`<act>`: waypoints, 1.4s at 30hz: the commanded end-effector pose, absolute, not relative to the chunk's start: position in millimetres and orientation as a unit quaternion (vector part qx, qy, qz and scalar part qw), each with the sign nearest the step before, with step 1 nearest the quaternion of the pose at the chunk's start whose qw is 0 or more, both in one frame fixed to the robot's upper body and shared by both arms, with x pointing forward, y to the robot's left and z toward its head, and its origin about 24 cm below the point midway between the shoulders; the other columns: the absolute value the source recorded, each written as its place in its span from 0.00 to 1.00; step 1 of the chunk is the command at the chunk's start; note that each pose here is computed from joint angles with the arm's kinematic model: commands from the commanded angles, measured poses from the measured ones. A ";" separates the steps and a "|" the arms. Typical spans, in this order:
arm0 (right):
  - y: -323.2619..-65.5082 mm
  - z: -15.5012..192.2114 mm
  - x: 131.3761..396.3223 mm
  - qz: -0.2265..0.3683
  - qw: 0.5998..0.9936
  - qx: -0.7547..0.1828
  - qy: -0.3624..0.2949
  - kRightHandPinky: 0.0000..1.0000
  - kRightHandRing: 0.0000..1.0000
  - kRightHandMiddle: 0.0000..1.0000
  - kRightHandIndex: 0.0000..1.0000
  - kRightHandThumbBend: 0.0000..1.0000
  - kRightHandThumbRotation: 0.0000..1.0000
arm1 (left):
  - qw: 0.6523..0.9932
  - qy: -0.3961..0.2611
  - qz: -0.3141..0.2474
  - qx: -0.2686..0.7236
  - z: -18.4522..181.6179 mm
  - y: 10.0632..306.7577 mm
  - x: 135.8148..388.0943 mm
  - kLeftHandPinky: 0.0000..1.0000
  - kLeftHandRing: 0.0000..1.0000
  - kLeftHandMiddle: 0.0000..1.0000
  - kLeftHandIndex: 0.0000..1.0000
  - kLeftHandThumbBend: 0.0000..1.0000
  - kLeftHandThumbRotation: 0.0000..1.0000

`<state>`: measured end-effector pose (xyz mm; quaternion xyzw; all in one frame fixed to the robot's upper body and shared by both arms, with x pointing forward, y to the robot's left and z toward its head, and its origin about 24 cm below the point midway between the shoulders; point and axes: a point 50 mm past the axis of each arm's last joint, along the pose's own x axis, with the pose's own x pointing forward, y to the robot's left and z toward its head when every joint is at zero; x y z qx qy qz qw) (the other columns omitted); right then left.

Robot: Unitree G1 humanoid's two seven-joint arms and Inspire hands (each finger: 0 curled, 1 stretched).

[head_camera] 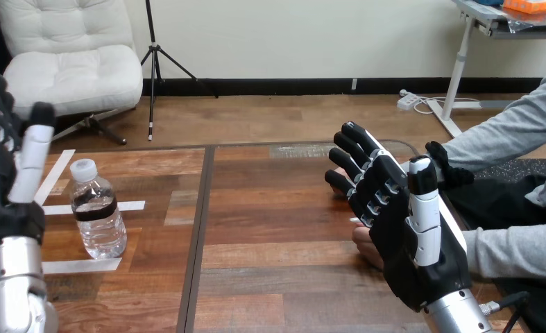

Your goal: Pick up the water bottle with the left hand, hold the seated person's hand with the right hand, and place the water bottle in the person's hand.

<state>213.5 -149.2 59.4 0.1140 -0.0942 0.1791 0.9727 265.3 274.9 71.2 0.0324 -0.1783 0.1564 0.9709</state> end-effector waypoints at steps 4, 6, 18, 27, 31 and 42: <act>-146.1 77.0 223.3 0.187 0.967 0.110 -0.135 0.93 0.96 0.95 0.93 0.72 1.00 | 0.969 -0.193 0.148 0.036 85.4 273.9 287.4 1.00 1.00 1.00 1.00 0.97 0.55; -146.2 77.1 223.3 0.187 0.967 0.111 -0.135 0.93 0.96 0.95 0.93 0.72 1.00 | 0.970 -0.191 0.148 0.033 84.9 273.7 288.8 1.00 1.00 1.00 1.00 0.99 0.44; -146.1 77.4 223.6 0.189 0.966 0.110 -0.136 0.93 0.97 0.95 0.93 0.72 1.00 | 0.972 -0.176 0.149 0.043 82.0 273.3 290.6 1.00 1.00 1.00 1.00 1.00 0.10; -146.1 77.1 223.6 0.189 0.966 0.111 -0.136 0.93 0.97 0.96 0.93 0.71 1.00 | 0.974 -0.166 0.149 0.048 80.2 274.3 290.2 1.00 1.00 1.00 1.00 1.00 0.02; -146.1 77.1 223.6 0.188 0.966 0.111 -0.135 0.93 0.97 0.96 0.93 0.70 1.00 | 0.974 -0.163 0.149 0.055 79.5 274.9 289.4 1.00 1.00 1.00 1.00 1.00 0.01; -146.2 76.9 223.8 0.188 0.966 0.112 -0.135 0.93 0.97 0.96 0.93 0.70 1.00 | 0.975 -0.157 0.143 0.062 77.7 275.7 289.3 1.00 1.00 1.00 1.00 1.00 0.01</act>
